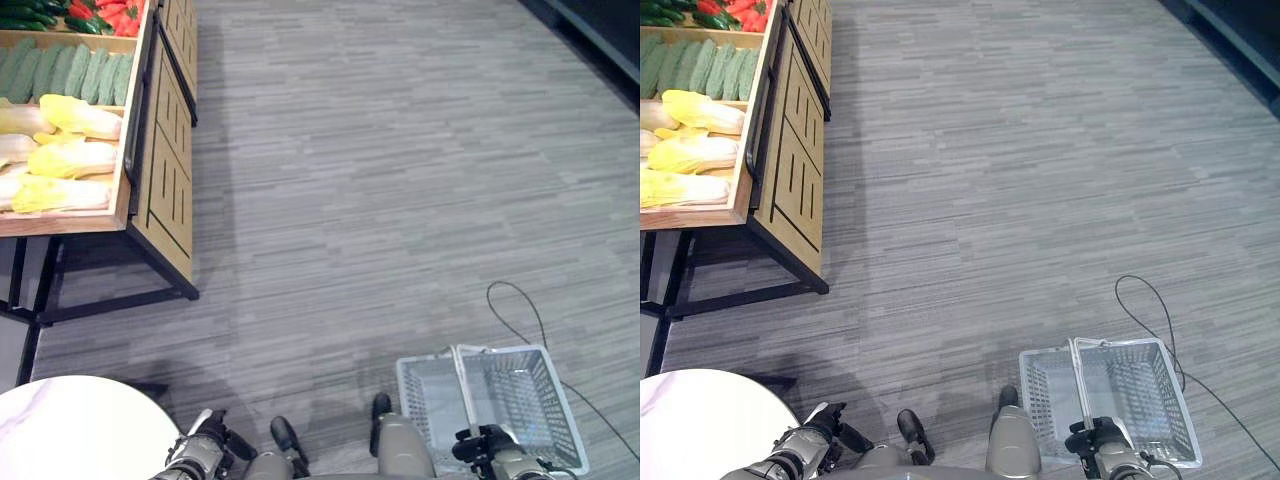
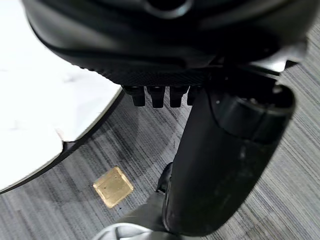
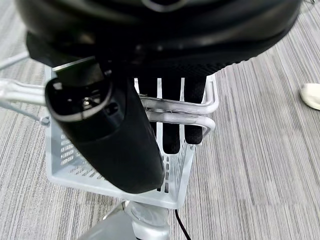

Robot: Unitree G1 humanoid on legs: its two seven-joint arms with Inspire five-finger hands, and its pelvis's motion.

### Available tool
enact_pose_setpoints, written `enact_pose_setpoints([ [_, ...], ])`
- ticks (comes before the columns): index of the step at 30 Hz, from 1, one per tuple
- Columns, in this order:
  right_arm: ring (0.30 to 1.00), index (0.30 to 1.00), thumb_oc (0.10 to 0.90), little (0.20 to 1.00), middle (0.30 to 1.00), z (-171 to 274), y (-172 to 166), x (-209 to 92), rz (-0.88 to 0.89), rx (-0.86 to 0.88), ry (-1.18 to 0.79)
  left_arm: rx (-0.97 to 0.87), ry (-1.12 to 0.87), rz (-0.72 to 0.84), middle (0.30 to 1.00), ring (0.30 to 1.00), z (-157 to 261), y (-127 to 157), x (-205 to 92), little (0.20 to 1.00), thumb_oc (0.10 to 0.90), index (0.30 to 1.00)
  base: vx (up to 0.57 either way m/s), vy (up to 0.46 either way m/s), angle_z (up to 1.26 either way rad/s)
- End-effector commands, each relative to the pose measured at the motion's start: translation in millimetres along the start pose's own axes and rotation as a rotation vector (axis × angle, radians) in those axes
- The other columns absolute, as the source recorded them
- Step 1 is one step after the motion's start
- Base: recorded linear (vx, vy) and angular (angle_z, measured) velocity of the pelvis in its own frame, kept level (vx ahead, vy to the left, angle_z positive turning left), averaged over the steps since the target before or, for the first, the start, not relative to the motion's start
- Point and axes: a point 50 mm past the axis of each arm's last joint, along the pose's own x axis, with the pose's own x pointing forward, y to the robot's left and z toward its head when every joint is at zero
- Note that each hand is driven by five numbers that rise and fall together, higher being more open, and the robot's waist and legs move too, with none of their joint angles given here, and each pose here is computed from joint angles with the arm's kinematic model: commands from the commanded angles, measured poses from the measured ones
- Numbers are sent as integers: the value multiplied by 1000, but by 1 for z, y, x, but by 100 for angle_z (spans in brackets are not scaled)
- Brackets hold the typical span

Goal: Get the vegetables into the basket

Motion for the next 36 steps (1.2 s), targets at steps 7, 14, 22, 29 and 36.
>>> enact_pose_setpoints([
  [7,300,300,400,300,300,-27,8,-2,39,9,81,92,-8,0,1000,1000,1,0,0,1000,900,1000,345,-39,73],
  [14,300,300,400,300,300,-42,-4,-3,19,21,114,111,-8,-43,1000,1000,4,-15,-1,1000,900,1000,263,-133,48],
  [22,300,300,400,300,300,-44,-17,-3,3,-28,115,17,10,-66,1000,1000,3,-25,-3,1000,900,1000,338,-309,26],
  [29,300,300,400,300,300,-46,-20,-3,-9,-48,127,-61,29,-58,1000,1000,-2,-27,-3,1000,900,1000,256,-106,-21],
  [36,300,300,400,300,300,-48,-18,-4,-14,-93,116,-107,39,-40,1000,1000,-6,-27,-4,1000,900,1000,357,44,-38],
])
